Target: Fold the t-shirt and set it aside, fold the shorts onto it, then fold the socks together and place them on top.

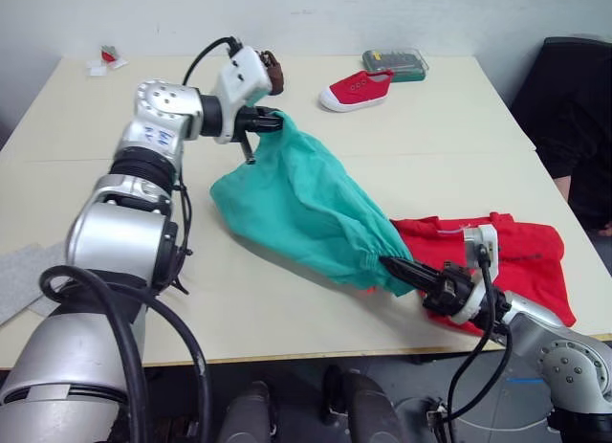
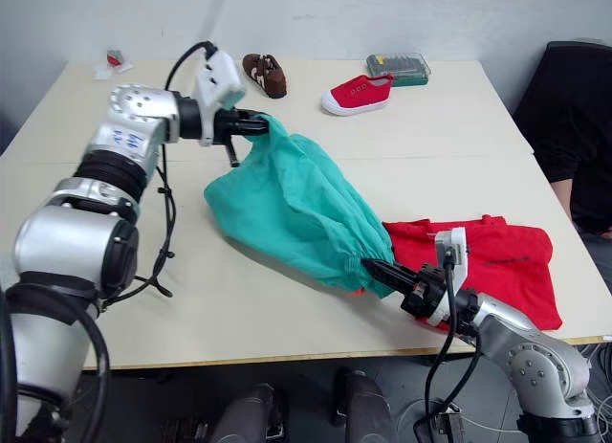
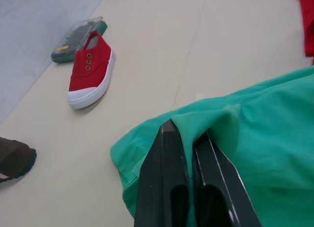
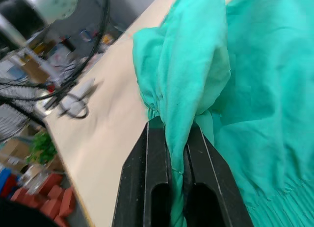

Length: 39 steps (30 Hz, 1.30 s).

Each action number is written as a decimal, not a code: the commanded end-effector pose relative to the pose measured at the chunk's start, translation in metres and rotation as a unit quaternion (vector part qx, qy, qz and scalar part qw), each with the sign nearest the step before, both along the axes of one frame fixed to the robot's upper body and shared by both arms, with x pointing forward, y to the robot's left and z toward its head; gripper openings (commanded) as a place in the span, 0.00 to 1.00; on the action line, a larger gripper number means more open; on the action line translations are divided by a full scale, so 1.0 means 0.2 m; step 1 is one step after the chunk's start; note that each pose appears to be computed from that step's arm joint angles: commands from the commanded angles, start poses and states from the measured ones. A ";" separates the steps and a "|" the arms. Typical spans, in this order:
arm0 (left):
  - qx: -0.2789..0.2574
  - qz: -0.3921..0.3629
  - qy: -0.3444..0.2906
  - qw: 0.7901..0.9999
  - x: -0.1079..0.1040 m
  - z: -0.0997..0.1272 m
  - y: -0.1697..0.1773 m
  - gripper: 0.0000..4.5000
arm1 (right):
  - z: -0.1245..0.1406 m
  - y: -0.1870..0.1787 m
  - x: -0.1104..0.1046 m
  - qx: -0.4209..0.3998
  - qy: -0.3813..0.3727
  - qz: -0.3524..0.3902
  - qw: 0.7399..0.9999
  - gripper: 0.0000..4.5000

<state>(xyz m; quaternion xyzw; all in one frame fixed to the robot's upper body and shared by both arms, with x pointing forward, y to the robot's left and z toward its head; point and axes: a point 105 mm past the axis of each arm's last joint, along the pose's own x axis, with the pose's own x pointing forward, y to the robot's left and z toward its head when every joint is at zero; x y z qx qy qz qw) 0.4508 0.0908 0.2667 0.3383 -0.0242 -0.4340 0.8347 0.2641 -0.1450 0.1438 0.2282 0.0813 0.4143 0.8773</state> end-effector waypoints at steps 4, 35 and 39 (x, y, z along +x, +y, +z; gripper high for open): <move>0.031 0.059 -0.050 0.997 0.06 -0.03 -0.04 0.28 | 0.05 -0.05 0.06 -0.028 -0.018 -0.090 0.995 0.00; 0.151 -0.111 -0.009 0.982 -0.28 -0.28 0.51 1.00 | 0.18 0.16 -0.14 -0.388 -0.245 0.011 0.888 0.99; 0.196 -0.142 -0.002 0.970 -0.31 -0.40 0.49 1.00 | 0.11 0.21 -0.11 -0.422 -0.246 0.035 0.872 0.99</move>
